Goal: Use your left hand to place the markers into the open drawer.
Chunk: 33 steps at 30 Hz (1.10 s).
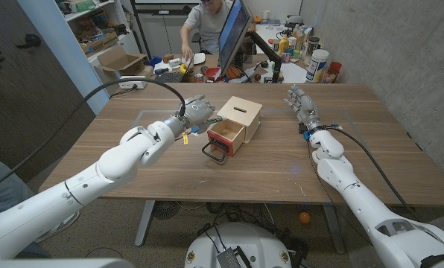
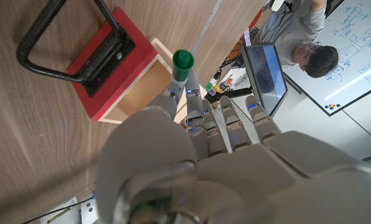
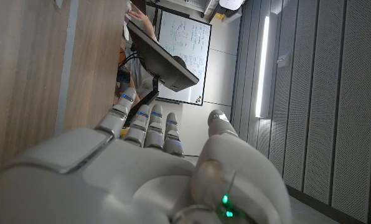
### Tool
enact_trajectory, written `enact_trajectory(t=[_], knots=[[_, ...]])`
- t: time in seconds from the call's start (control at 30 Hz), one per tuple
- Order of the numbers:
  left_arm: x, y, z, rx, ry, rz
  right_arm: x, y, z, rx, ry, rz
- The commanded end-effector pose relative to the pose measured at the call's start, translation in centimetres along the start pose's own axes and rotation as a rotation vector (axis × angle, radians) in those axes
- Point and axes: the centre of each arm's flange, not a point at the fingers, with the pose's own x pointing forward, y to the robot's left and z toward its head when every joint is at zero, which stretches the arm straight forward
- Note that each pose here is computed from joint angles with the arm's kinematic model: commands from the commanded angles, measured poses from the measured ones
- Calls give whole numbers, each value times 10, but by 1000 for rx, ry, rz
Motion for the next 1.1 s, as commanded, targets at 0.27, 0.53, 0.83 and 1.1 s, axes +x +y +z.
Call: enact_trajectory(t=[0.27,0.53,0.83,1.1], knots=[[3,-10,10,85,-36,26,-3,2,-1,8,2,-5],[6,-11,13,125,-63,32,-5,0,-1,10,-1,-11],[6,-10,12,171,-100,28,-5,0,-1,15,-2,-6],[10,-7,11,166,-118,16,-4,0,0,15,-6,2]])
